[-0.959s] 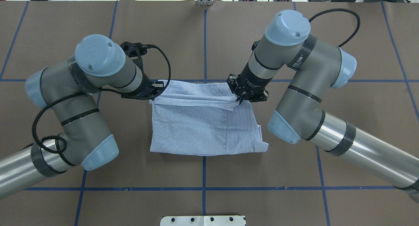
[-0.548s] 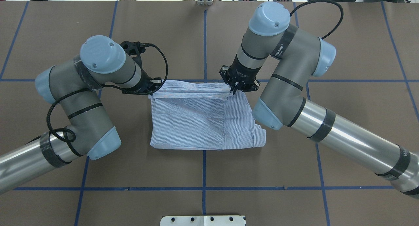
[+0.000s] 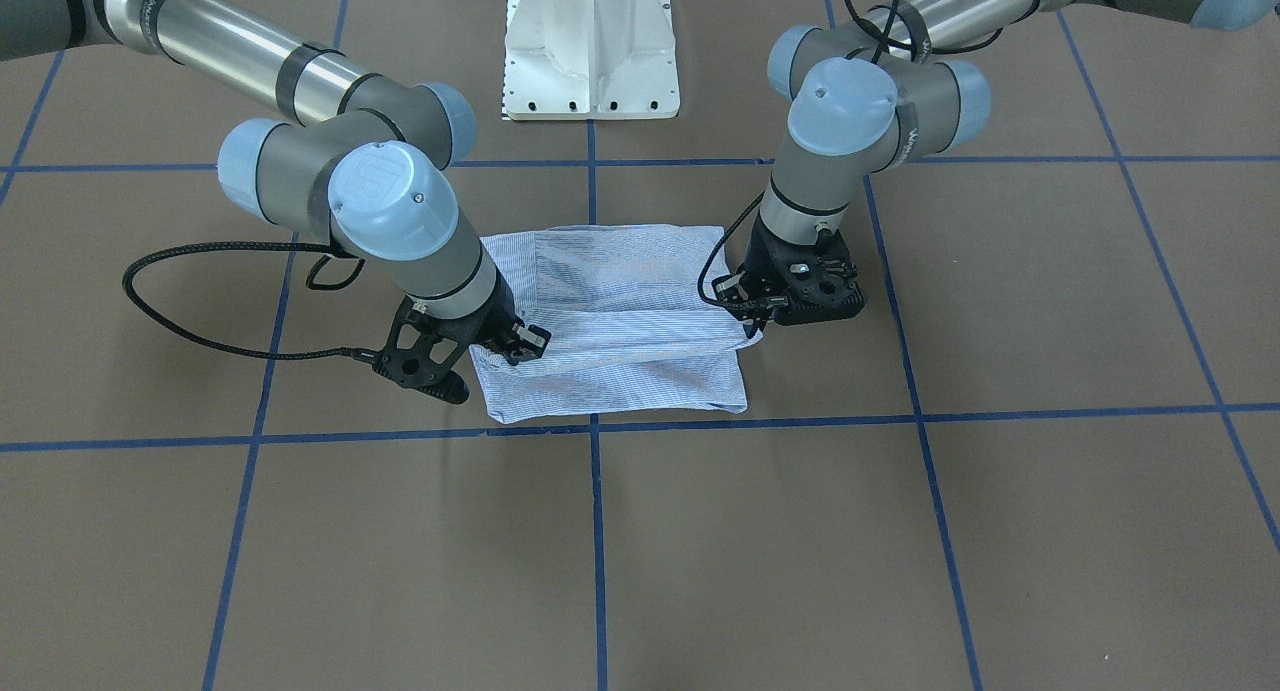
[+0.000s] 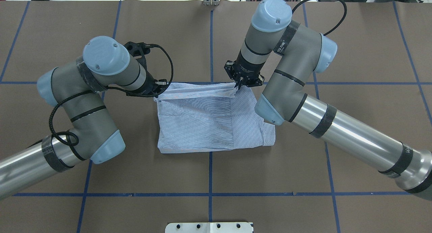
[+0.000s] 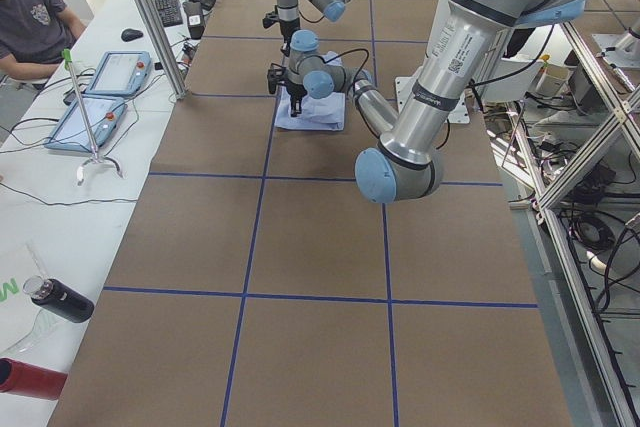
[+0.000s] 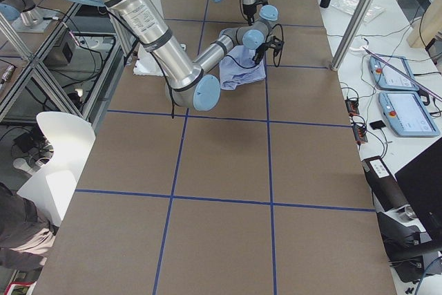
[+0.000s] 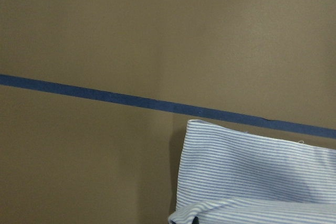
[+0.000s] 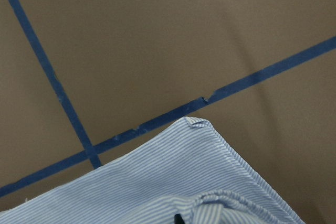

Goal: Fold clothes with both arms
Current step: 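Open both grippers to release the folded edge and rise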

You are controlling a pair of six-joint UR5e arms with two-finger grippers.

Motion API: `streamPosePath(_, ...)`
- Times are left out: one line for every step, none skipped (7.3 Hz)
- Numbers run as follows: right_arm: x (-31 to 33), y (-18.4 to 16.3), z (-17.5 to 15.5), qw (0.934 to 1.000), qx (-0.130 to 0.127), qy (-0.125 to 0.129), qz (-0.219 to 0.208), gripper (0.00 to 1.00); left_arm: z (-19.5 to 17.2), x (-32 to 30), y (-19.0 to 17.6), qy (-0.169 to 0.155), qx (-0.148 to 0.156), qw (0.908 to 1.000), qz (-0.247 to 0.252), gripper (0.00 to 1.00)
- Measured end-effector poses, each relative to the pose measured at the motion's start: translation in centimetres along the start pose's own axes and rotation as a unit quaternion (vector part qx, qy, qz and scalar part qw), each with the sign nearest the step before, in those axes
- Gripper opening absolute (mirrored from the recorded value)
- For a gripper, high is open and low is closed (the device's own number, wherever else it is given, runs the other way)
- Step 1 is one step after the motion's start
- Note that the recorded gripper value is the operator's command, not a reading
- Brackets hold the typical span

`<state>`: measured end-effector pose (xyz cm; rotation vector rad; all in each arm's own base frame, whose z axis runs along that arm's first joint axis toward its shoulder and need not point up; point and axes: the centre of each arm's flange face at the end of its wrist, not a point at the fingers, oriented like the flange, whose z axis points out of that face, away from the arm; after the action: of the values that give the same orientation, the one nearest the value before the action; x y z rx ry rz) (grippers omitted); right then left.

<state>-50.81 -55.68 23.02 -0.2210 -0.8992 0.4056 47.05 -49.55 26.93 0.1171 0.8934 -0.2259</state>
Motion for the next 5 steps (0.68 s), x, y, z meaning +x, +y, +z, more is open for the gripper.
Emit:
streamPosePath(0.0,-0.2,0.2,1.0000,0.004,-0.002,-0.002,1.00,0.0,0.0,0.0,0.002,0.001,1.0000,-0.001,1.00)
streamPosePath(0.0,-0.4,0.1,0.9999,0.007,-0.007,-0.005,1.00,-0.1,0.1,0.0,0.006,0.003,1.0000,-0.002,1.00)
streamPosePath(-0.1,-0.5,0.0,0.9998,0.008,-0.016,-0.010,1.00,-0.2,0.1,-0.2,0.007,0.004,1.0000,-0.002,1.00)
streamPosePath(-0.2,-0.5,-0.3,0.9995,0.009,-0.026,-0.014,1.00,-0.4,-0.1,-0.5,0.008,0.007,0.9999,-0.004,1.00)
streamPosePath(-0.5,-0.1,-0.6,0.9993,0.007,-0.032,-0.018,1.00,-0.9,-0.6,-1.4,0.007,0.013,0.9999,-0.008,1.00)
